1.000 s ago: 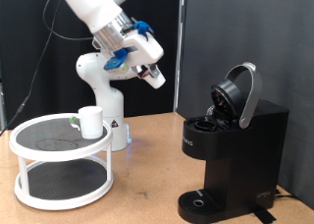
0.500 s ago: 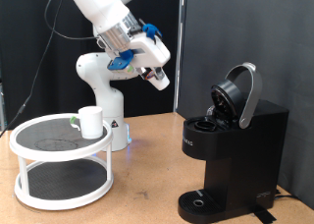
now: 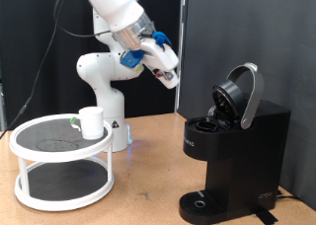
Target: Make a cup of coffee with the keurig machine
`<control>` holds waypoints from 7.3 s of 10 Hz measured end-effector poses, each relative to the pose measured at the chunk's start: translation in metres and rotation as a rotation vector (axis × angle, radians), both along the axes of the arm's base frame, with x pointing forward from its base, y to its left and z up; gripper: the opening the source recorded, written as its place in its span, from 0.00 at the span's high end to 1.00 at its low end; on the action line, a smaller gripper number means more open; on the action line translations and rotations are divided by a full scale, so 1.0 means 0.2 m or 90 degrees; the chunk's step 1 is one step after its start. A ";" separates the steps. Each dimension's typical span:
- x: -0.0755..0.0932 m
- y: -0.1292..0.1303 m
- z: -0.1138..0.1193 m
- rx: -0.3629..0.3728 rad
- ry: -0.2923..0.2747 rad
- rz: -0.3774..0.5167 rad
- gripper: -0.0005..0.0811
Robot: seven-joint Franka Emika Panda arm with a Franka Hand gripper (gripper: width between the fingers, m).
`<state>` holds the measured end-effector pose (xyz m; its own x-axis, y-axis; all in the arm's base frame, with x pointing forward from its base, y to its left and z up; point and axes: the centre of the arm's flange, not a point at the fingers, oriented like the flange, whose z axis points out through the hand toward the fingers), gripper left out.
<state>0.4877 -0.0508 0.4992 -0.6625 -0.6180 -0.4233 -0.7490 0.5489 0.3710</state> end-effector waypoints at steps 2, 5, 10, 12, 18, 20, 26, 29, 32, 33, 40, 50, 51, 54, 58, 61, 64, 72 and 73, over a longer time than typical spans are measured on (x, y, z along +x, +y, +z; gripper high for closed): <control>0.03 0.11 0.02 -0.012 -0.006 0.014 0.43; 0.06 0.22 0.04 -0.031 -0.010 0.018 0.43; 0.15 0.22 -0.01 -0.041 -0.013 -0.003 0.43; 0.17 0.22 -0.02 -0.040 -0.008 0.000 0.43; 0.16 0.26 -0.20 -0.070 0.007 0.003 0.43; 0.18 0.29 -0.26 -0.078 0.006 0.003 0.43; 0.18 0.43 -0.40 -0.091 0.009 0.022 0.43; 0.19 0.48 -0.46 -0.094 0.016 0.031 0.43; 0.17 0.52 -0.50 -0.098 0.020 0.032 0.43; 0.17 0.52 -0.51 -0.099 0.020 0.030 0.43; 0.17 0.53 -0.57 -0.101 0.026 0.026 0.14; 0.05 0.38 -0.40 -0.050 0.009 0.027 0.00; 0.05 0.37 -0.38 -0.043 -0.002 0.025 0.00; 0.03 0.28 -0.23 -0.017 -0.048 -0.006 0.00; -0.05 0.13 0.02 0.018 -0.081 -0.032 0.00; -0.09 0.05 0.17 0.034 -0.098 -0.036 0.00; -0.09 0.05 0.18 0.044 -0.093 -0.034 0.00; 0.06 0.48 0.32 0.100 -0.118 0.001 0.00; 0.09 0.54 0.33 0.099 -0.121 -0.003 0.00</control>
<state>0.5057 0.0576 0.5658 -0.5646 -0.5327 -0.6305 -0.8110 0.5001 0.3037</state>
